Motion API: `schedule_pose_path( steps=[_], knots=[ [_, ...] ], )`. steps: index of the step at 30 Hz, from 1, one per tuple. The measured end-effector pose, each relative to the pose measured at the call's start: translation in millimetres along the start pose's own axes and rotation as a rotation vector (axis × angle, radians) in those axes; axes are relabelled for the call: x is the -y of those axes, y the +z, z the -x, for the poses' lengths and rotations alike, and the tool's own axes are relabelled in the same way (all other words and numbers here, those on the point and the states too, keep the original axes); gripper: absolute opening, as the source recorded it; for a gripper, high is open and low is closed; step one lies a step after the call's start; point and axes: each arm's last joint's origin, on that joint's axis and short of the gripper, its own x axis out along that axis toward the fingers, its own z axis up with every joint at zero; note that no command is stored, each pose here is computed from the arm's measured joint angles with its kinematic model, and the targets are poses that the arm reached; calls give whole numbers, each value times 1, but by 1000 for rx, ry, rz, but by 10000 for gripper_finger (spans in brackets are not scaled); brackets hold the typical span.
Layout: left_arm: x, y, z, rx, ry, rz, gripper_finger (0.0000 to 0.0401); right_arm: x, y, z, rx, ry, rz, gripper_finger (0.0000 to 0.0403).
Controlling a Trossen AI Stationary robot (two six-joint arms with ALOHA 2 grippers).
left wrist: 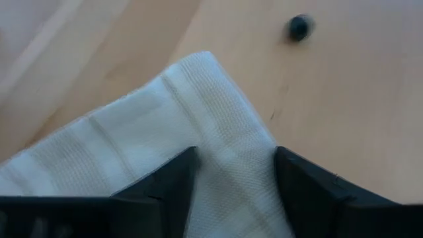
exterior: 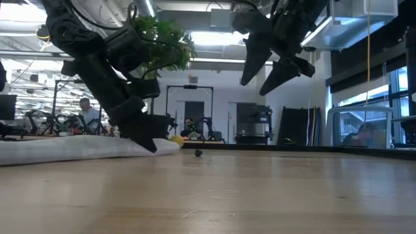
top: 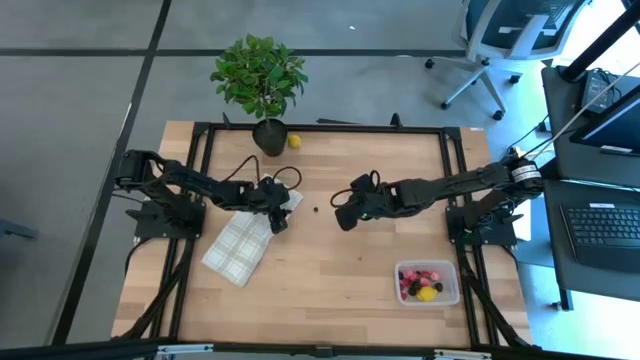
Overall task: Pick and placing Produce into tupperware
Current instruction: Adjust the patterned white towel
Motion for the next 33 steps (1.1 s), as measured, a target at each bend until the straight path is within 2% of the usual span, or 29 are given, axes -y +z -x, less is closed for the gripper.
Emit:
schedule_pose_path(
  steps=[4, 18, 27, 33],
  knots=[
    [-3, -5, 1, -54, 56, 4, 185, 0, 0, 0, 0, 0, 2, 249],
    [-13, -17, 6, -102, 312, 157, 164, 0, 0, 0, 0, 2, 0, 249],
    [-19, -25, 17, -140, 412, 294, 140, 0, 0, 0, 0, 1, 1, 249],
    [-23, -27, 32, -164, 438, 274, 124, 0, 0, 0, 0, 1, 5, 249]
  ],
)
